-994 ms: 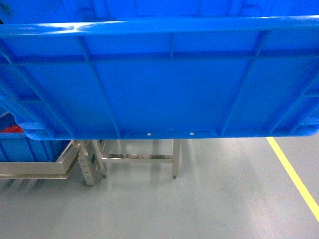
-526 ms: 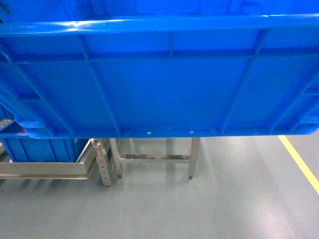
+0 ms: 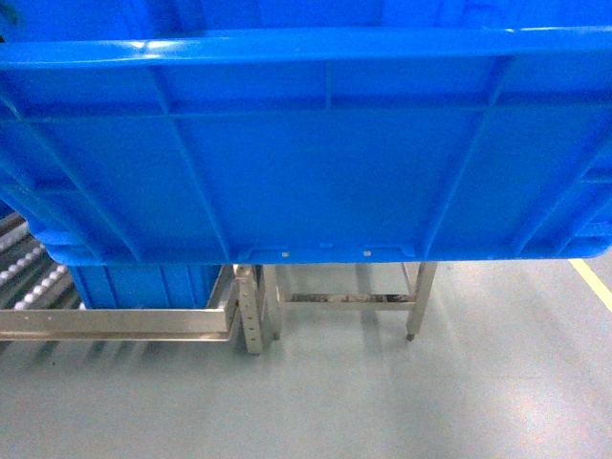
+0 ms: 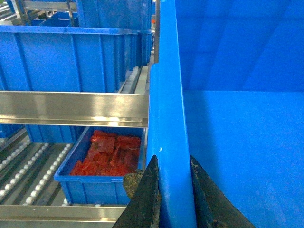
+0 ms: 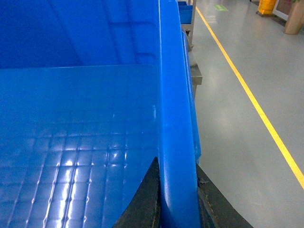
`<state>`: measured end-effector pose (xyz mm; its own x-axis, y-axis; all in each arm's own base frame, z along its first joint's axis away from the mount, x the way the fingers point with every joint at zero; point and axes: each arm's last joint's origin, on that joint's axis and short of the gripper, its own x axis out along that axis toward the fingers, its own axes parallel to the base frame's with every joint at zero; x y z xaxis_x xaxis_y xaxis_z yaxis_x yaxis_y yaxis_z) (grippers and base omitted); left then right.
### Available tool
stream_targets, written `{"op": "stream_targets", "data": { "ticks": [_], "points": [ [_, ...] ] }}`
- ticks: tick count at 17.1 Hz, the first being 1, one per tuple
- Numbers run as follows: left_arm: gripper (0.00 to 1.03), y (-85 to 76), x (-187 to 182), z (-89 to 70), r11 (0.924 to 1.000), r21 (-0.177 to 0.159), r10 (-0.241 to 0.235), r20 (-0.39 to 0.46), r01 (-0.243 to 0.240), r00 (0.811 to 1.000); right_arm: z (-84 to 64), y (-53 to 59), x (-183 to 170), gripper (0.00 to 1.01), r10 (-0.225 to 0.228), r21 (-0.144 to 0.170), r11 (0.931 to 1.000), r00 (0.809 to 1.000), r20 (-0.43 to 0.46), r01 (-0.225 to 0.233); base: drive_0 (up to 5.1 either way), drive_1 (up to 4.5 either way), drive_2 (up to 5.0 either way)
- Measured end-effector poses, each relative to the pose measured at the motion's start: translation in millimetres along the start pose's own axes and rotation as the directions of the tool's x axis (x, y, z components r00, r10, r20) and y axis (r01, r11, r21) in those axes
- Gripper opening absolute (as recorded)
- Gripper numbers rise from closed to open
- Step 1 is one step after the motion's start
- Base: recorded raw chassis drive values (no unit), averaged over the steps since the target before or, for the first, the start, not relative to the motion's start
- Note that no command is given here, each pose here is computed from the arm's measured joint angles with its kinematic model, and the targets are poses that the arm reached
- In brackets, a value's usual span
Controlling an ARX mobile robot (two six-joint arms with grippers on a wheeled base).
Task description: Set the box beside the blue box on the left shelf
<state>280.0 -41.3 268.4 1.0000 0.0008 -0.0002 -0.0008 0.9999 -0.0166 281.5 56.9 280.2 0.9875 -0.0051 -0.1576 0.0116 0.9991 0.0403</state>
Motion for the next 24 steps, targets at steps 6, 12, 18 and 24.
{"op": "stream_targets", "data": {
  "ticks": [6,12,18,24],
  "points": [
    [0.09,0.0,0.0,-0.5,1.0000,0.001,0.000,-0.005,0.000,1.000,0.0,0.0,-0.2,0.09,0.000,-0.001,1.0000,1.000,-0.001,0.000,-4.8,2.06,2.9],
    [0.09,0.0,0.0,-0.3,1.0000,0.002,0.001,-0.003,-0.001,1.000,-0.3,0.0,0.1,0.09,0.000,-0.001,1.0000,1.000,-0.003,0.000,-5.0,2.18,2.6],
    [0.09,0.0,0.0,-0.5,1.0000,0.002,0.000,-0.005,0.000,1.000,-0.2,0.0,0.1,0.09,0.000,-0.001,1.0000,1.000,-0.001,0.000,-4.7,1.23,3.7],
    [0.09,0.0,0.0,-0.6,1.0000,0.002,0.001,-0.006,-0.001,1.000,-0.7,0.1,0.1,0.09,0.000,-0.001,1.0000,1.000,-0.006,0.000,-4.8,0.95,3.6]
  ]
}}
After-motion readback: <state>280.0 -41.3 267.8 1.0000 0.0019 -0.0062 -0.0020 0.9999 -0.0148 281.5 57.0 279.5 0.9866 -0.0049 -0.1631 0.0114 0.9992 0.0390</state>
